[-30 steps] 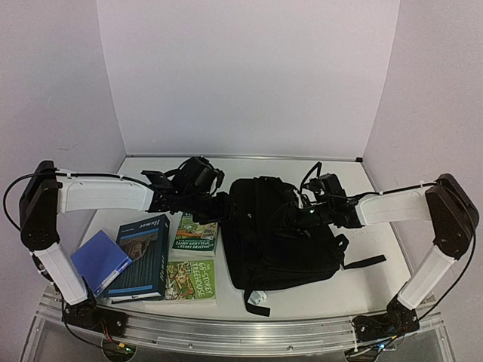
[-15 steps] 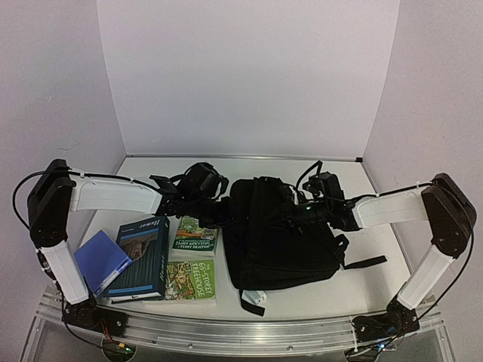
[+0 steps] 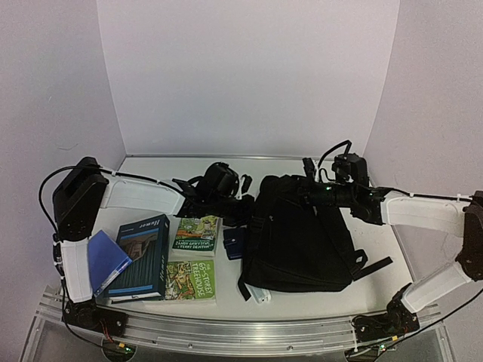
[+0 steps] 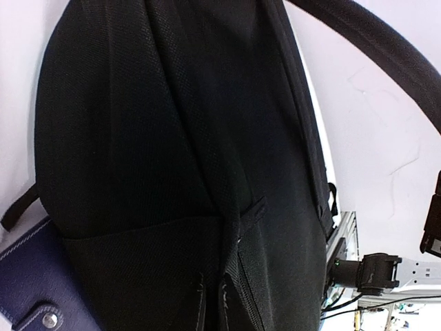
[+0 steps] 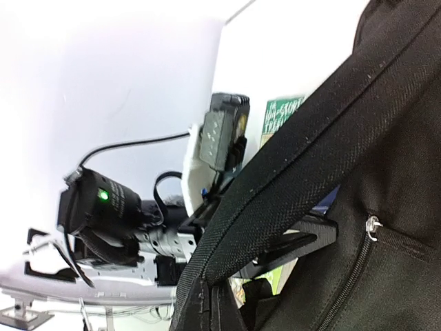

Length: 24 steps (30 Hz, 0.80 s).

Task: Pack the student bag
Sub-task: Unzip the student bag at the center of the board.

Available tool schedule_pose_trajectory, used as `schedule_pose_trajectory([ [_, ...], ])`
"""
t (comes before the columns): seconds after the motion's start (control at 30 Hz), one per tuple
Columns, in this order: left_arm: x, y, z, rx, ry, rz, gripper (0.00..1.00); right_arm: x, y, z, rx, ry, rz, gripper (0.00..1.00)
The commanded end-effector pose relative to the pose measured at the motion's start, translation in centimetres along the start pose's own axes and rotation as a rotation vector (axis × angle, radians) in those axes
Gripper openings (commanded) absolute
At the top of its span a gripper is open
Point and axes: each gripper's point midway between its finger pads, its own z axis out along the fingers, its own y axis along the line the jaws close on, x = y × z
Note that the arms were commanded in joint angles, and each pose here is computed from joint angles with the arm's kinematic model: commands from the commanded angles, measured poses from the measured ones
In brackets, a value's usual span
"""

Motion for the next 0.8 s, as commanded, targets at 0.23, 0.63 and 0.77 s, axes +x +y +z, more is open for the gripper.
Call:
schedule_pose_trajectory([
  [0.23,-6.0,0.6,-3.9,0.033,-0.205,0.053,0.52,-2.2,-0.5,-1.4,0.120,-0.121,-0.048,0.00],
  [0.63,-6.5,2.4,-11.7,-0.159,-0.296,0.184,0.88,-3.4,-1.0,1.7,0.176,-0.176,-0.032,0.00],
  [0.77,-6.0,2.4,-12.9,-0.125,-0.273,0.161,0.91,-3.8,-1.8,3.2,0.211,-0.206,-0.025,0.00],
])
